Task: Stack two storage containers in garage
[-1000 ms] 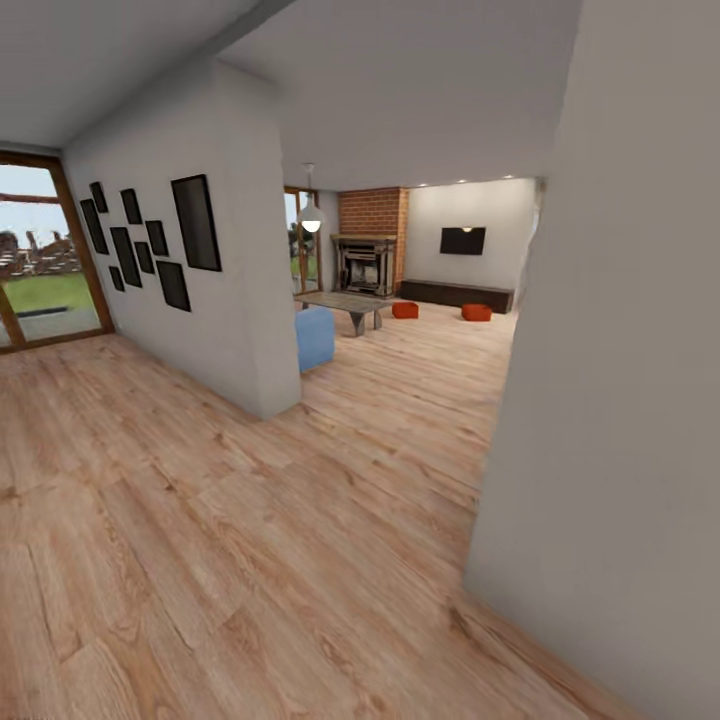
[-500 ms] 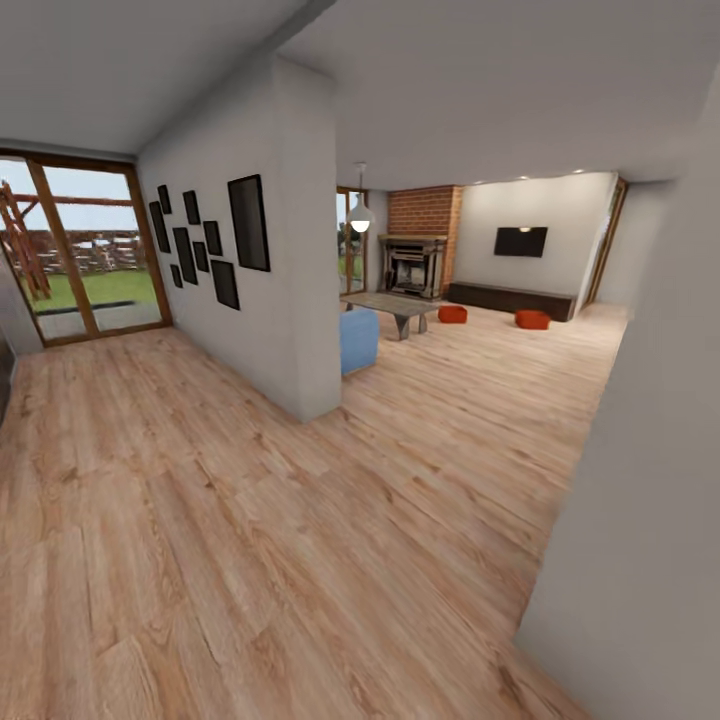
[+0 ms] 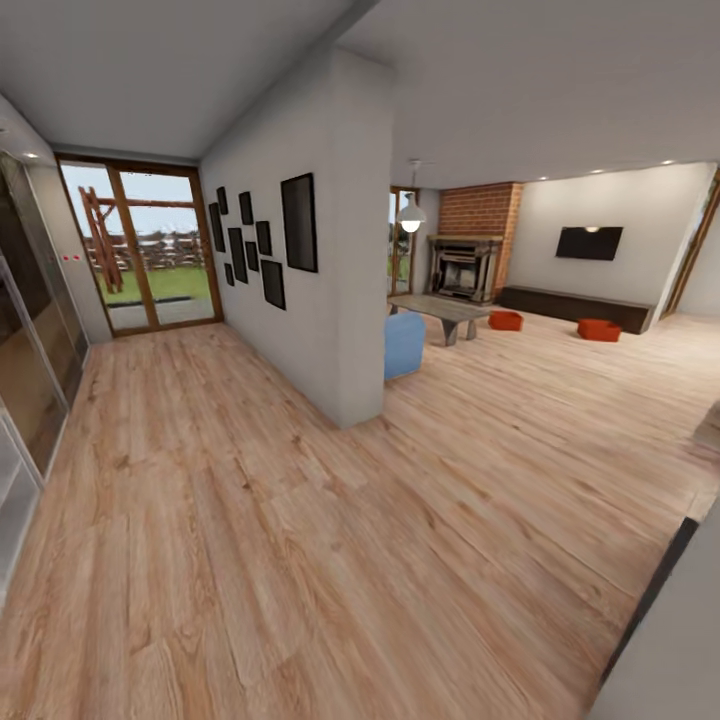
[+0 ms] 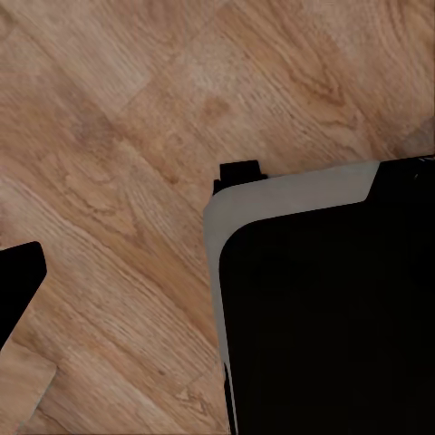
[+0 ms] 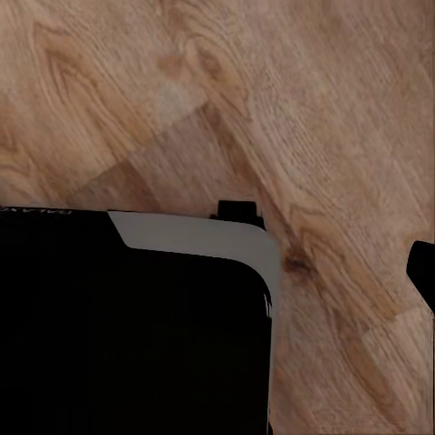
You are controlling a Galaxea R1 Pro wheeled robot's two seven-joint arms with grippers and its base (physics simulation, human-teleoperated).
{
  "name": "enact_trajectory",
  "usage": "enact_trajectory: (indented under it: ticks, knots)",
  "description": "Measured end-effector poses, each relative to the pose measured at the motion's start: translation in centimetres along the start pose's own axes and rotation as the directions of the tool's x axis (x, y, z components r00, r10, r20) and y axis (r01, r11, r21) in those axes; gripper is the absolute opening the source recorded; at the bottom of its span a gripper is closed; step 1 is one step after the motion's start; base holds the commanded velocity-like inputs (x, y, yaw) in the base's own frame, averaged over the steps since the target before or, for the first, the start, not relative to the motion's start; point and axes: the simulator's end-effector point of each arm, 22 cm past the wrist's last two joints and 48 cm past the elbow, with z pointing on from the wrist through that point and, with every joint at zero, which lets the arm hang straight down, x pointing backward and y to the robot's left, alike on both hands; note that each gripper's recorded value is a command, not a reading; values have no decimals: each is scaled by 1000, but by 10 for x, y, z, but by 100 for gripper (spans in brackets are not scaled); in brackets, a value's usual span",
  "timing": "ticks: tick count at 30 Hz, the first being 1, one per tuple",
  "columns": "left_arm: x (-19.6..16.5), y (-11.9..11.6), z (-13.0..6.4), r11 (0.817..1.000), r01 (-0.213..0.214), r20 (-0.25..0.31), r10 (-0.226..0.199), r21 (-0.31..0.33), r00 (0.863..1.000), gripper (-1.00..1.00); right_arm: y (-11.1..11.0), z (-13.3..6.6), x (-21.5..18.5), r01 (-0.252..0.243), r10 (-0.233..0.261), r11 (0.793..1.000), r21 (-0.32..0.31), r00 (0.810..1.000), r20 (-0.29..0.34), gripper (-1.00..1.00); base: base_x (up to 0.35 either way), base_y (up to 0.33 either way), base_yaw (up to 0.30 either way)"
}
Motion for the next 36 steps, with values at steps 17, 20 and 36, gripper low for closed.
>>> enact_trajectory:
  ticks: [17,20,36]
  knots:
    - [0,0,0,1000,0,0,0,0,1000,100,0,0,0,0,0,1000,0,1000,0,100,346,0,148]
    - [0,0,0,1000,0,0,0,0,1000,100,0,0,0,0,0,1000,0,1000,0,100,346,0,4]
    - [0,0,0,1000,0,0,0,0,1000,100,0,0,0,0,0,1000,0,1000,0,100,346,0,1]
